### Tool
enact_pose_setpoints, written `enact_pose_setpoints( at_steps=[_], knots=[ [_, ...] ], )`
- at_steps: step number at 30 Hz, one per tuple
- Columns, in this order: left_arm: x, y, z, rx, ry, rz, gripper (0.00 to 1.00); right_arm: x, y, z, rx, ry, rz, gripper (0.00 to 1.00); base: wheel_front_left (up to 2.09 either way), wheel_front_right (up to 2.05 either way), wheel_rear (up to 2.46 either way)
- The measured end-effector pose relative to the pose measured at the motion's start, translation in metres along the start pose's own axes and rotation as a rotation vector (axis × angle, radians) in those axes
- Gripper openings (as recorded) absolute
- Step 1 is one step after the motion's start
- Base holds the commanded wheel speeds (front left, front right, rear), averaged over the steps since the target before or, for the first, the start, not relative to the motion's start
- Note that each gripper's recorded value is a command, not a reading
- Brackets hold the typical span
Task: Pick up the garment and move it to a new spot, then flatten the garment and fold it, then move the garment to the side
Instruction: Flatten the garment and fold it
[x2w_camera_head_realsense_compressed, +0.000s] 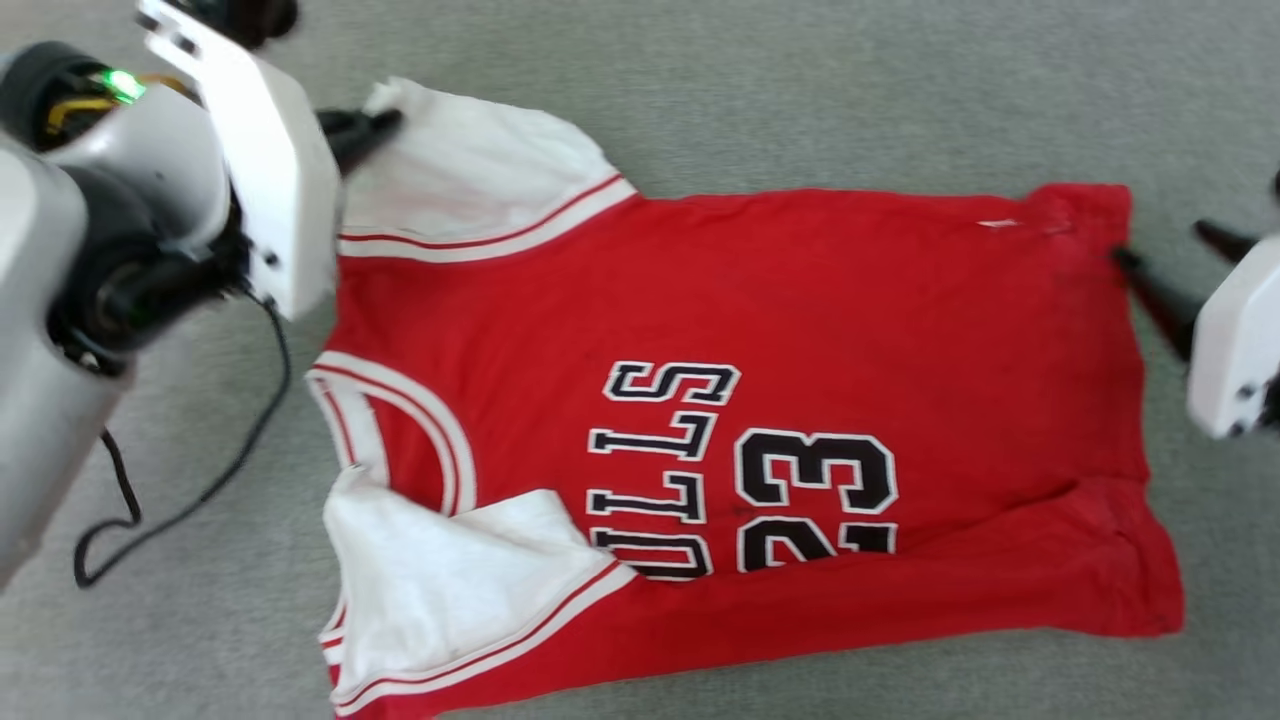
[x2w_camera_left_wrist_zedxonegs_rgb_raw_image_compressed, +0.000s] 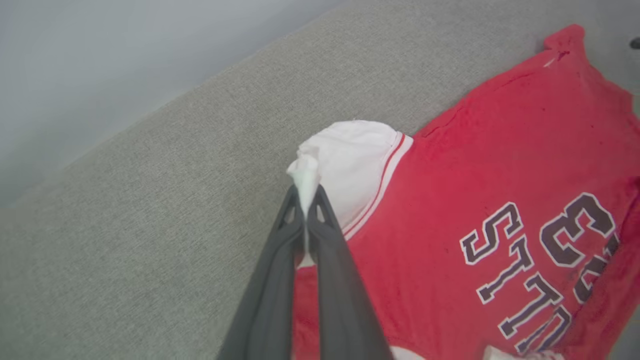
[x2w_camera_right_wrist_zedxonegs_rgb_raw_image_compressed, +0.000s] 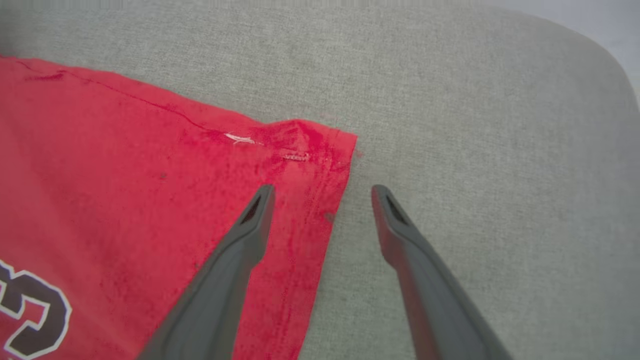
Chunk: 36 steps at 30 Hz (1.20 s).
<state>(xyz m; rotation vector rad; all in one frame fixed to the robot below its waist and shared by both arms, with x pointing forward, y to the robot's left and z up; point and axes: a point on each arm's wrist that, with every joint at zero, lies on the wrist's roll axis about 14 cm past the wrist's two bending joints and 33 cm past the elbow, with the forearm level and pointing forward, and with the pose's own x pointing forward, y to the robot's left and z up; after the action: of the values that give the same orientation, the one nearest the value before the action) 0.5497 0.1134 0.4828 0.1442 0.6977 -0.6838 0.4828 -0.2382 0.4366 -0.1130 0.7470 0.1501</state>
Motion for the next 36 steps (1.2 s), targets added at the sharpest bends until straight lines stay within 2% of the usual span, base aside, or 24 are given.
enact_pose_setpoints(
  at_steps=[4, 7, 14, 22, 23, 24, 29, 36],
  knots=[
    [-0.019, -0.013, -0.001, 0.045, -0.033, -0.020, 0.00, 0.013, -0.003, 0.006, -0.026, 0.100, 0.004, 1.00, 0.00, 0.00, 0.00],
    [-0.029, -0.020, 0.003, 0.073, -0.063, -0.032, 0.00, 0.027, 0.001, -0.002, -0.034, 0.188, 0.018, 1.00, 0.00, 0.00, 0.00],
    [-0.039, -0.044, -0.012, 0.115, -0.065, -0.085, 0.00, 0.060, -0.008, -0.022, -0.090, 0.319, -0.034, 1.00, 0.00, 0.00, 0.00],
    [-0.041, -0.054, -0.034, 0.113, -0.034, -0.108, 0.00, 0.089, -0.002, -0.034, -0.126, 0.374, -0.024, 1.00, 0.00, 0.00, 0.00],
    [-0.041, -0.055, -0.036, 0.107, -0.034, -0.111, 0.00, 0.091, 0.000, -0.036, -0.127, 0.380, -0.018, 0.40, 0.00, 0.00, 0.00],
    [-0.041, -0.055, -0.037, 0.103, -0.035, -0.111, 0.00, 0.093, 0.001, -0.036, -0.126, 0.384, -0.013, 0.00, 0.00, 0.00, 0.00],
    [-0.044, -0.049, -0.041, 0.113, -0.038, -0.072, 0.00, 0.095, 0.007, -0.033, -0.101, 0.350, 0.006, 0.00, 0.00, 0.00, 0.00],
    [-0.060, -0.052, -0.042, 0.099, -0.079, -0.034, 0.00, 0.076, 0.001, -0.015, -0.028, 0.213, 0.006, 0.00, 0.00, 0.00, 0.00]
  ],
)
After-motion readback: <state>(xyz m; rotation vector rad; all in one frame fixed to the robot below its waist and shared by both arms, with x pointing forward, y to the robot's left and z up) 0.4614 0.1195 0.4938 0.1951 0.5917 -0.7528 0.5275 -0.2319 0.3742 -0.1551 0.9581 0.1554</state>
